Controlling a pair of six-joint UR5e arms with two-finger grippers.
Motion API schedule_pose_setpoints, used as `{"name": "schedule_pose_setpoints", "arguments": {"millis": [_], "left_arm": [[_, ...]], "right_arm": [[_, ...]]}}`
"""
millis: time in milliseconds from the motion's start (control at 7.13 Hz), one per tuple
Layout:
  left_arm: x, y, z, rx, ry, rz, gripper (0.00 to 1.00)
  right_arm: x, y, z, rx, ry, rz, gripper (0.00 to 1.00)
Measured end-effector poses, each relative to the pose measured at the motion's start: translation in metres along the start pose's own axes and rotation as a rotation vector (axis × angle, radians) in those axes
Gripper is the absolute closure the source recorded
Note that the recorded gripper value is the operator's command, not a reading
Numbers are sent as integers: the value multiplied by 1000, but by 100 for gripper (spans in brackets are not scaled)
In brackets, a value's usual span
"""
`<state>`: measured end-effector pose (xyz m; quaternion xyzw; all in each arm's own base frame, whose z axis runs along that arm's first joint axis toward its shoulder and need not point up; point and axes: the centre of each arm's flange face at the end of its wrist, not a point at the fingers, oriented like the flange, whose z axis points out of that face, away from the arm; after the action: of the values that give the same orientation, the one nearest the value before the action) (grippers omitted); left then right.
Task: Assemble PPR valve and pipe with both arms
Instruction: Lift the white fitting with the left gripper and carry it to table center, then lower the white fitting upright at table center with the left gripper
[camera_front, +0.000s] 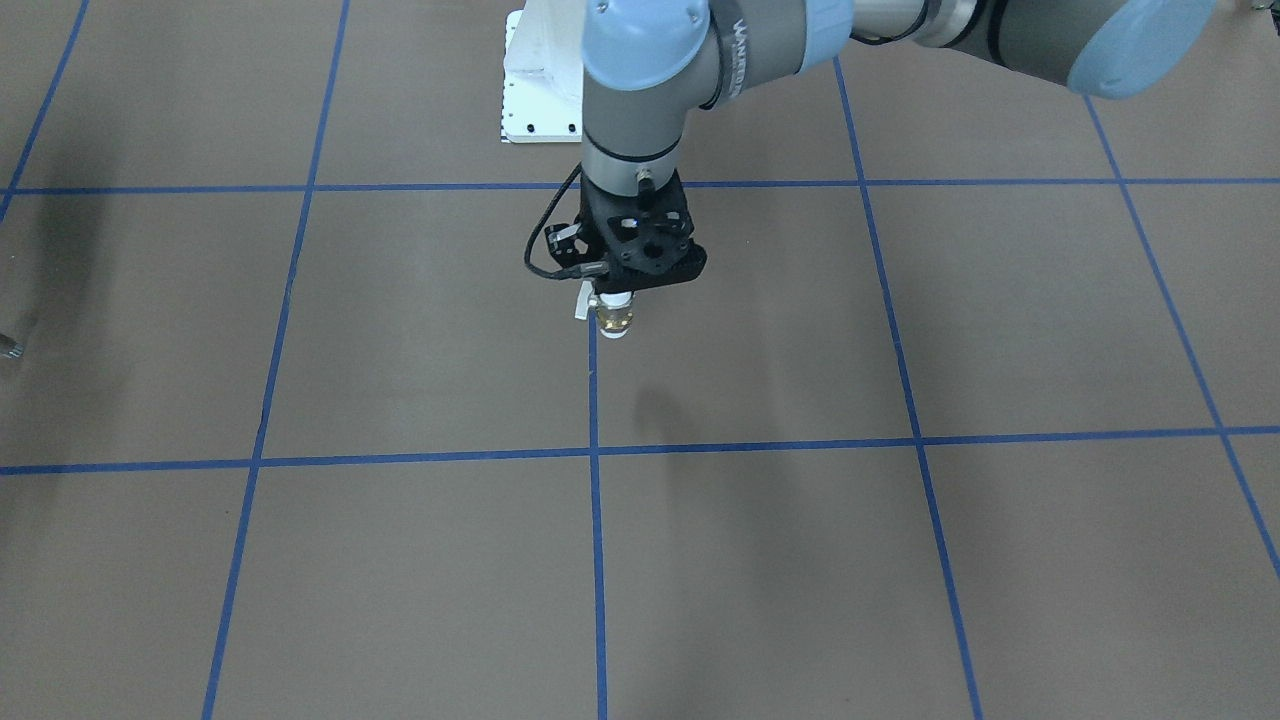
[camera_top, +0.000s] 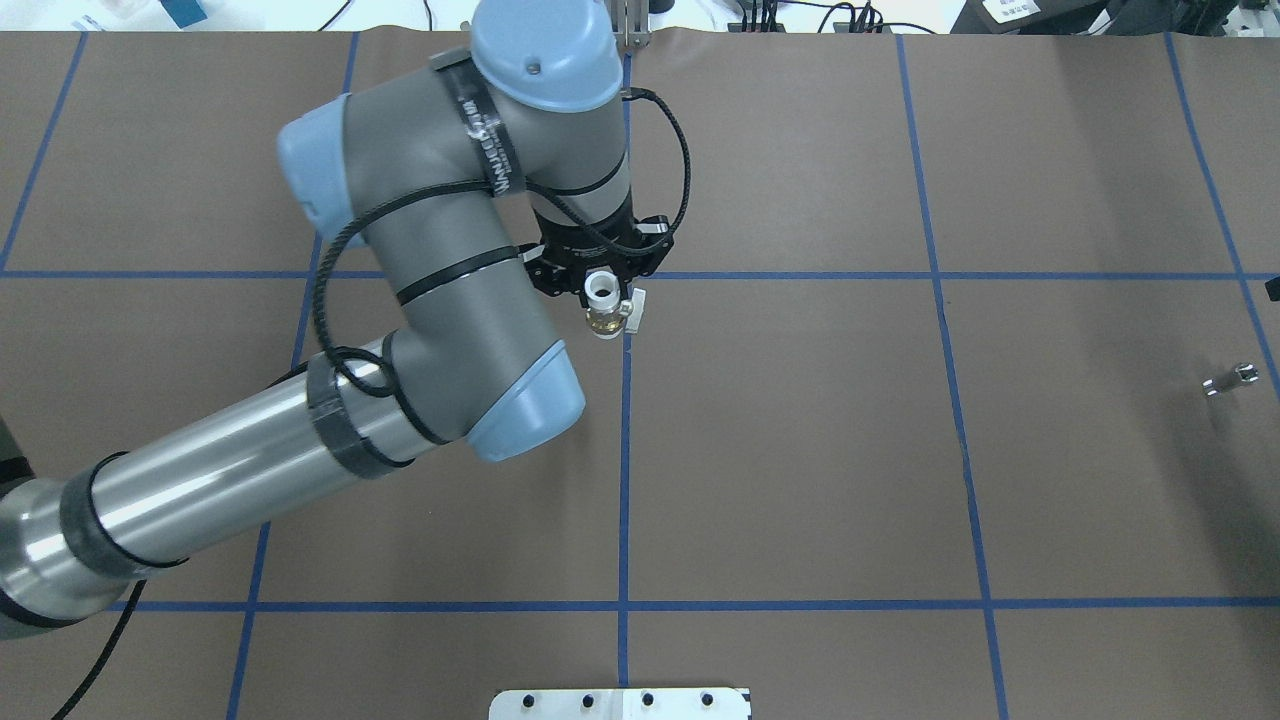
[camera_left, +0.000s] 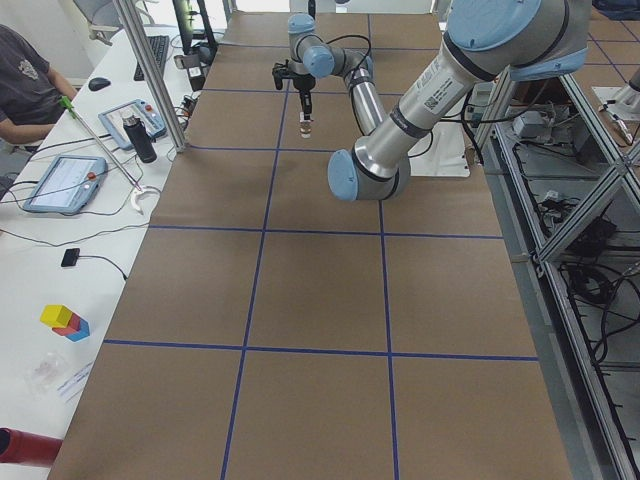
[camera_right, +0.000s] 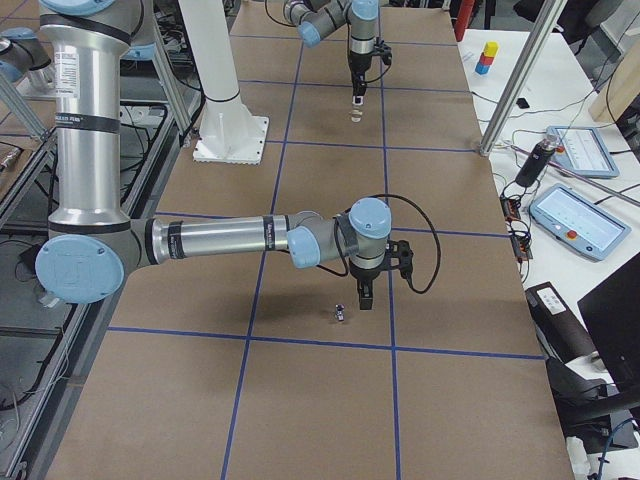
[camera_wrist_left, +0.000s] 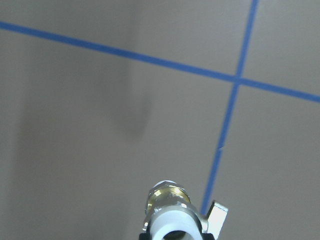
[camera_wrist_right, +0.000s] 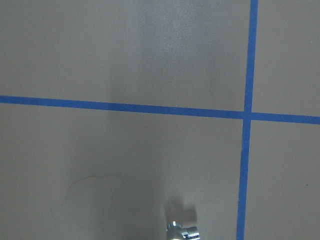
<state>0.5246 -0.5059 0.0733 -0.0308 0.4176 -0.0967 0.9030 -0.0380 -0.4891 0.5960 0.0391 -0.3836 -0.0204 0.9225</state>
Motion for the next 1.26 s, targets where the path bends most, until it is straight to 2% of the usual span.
{"name": "schedule_pose_setpoints", "arguments": {"millis": [421,842,1262], "left_arm": [[25,-26,42,-1,-13,8,100],[23,-31,58,-10,-36,3,100],[23,-35,70,-9,-26,-1,100]], "right_arm": [[-1,0,0,0,-1,-3,0],[-4,0,3,-6,-1,-7,0],[-6,0,5,-10,-2,-12,0]]}}
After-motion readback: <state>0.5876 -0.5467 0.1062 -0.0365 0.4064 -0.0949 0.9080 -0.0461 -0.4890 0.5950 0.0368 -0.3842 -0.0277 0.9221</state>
